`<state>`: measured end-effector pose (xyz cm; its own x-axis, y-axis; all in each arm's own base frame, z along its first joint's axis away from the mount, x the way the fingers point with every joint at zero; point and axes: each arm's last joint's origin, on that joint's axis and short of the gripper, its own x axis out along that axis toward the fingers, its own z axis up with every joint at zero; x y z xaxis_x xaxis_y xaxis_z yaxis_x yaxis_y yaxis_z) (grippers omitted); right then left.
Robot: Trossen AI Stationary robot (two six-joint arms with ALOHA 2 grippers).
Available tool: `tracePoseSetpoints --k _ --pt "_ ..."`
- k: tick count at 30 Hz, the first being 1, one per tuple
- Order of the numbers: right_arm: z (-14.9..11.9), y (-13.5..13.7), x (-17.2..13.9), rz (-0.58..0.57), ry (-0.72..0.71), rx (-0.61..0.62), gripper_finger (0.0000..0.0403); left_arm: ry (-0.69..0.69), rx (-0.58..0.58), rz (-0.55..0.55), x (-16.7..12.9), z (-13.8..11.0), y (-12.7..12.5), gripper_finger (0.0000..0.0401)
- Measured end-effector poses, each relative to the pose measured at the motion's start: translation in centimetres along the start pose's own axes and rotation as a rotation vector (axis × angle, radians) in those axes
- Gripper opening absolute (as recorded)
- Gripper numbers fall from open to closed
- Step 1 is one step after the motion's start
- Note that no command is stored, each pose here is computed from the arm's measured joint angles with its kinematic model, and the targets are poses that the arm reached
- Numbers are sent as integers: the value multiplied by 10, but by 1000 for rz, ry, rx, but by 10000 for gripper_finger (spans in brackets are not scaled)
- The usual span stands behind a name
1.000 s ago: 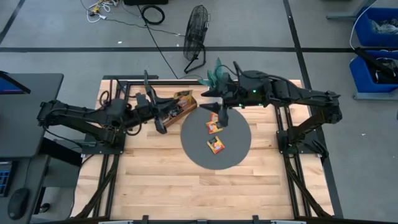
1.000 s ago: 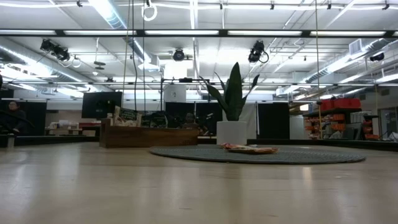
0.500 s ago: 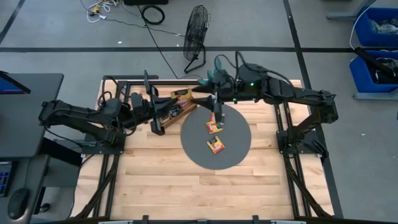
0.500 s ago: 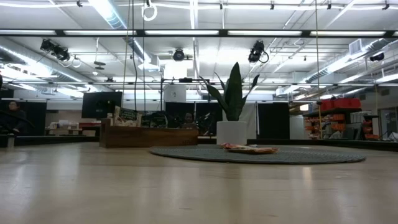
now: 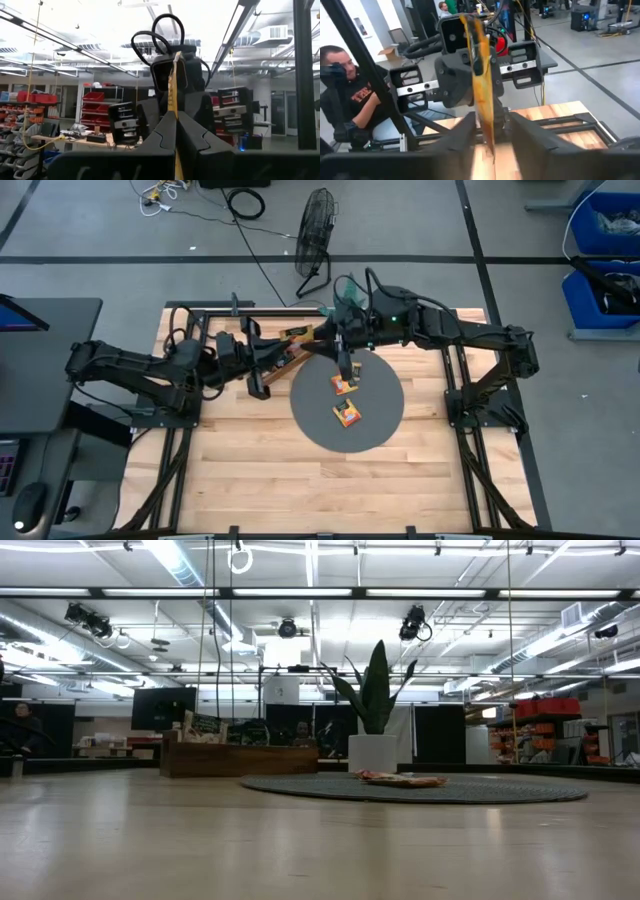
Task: Pick & Place Tea
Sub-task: Put the orange tea bag into the right section of the wooden organizer
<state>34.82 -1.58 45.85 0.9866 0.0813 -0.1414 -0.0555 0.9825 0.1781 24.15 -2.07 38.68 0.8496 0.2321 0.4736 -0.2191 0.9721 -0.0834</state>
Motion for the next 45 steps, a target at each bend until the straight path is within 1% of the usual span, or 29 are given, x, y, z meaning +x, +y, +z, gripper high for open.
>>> tracePoseSetpoints --k 3,4,8,11,14,17,20,21,23,27,29,31,32,35,38,42,45 --pt "0 0 0 14 4 -40 32 4 3 1 0 -1 0 2" --pt "0 0 0 17 4 -56 18 6 3 1 0 -1 0 2" --pt "-1 0 0 19 16 -62 10 10 -3 1 0 -1 0 12" --pt "-3 0 -2 14 36 -59 6 18 0 0 0 -2 0 30" --pt "-5 -1 -2 9 61 -56 4 -9 -11 1 -2 4 1 49" --pt "-6 -1 -2 7 70 -54 2 -13 -52 -4 -6 11 1 66" --pt "-9 -1 -2 5 104 -48 2 15 -93 -6 -12 18 4 84" --pt "-11 -1 -2 3 120 -46 1 37 -105 -3 -14 20 6 89" --pt "-14 -2 -3 7 161 -38 1 125 -102 10 -14 27 9 101" --pt "-24 -3 -5 -4 265 -15 1 402 -64 69 -7 51 20 126" --pt "-27 -3 -5 -8 293 -11 1 534 -59 94 -1 63 25 139" --pt "-30 -4 -5 -10 315 -9 0 643 -57 89 5 71 30 152" --pt "-30 -4 -5 -13 315 -15 0 694 -63 64 9 74 31 159" --pt "-32 -7 -2 -34 326 -18 0 760 -115 -14 22 82 32 177" --pt "-35 -10 1 -44 340 -14 0 799 -143 -71 37 84 32 193" --pt "-39 -13 5 -53 363 -15 0 861 -155 -95 55 75 31 211" --pt "-41 -13 6 -52 375 -19 0 925 -147 -91 64 62 31 217"
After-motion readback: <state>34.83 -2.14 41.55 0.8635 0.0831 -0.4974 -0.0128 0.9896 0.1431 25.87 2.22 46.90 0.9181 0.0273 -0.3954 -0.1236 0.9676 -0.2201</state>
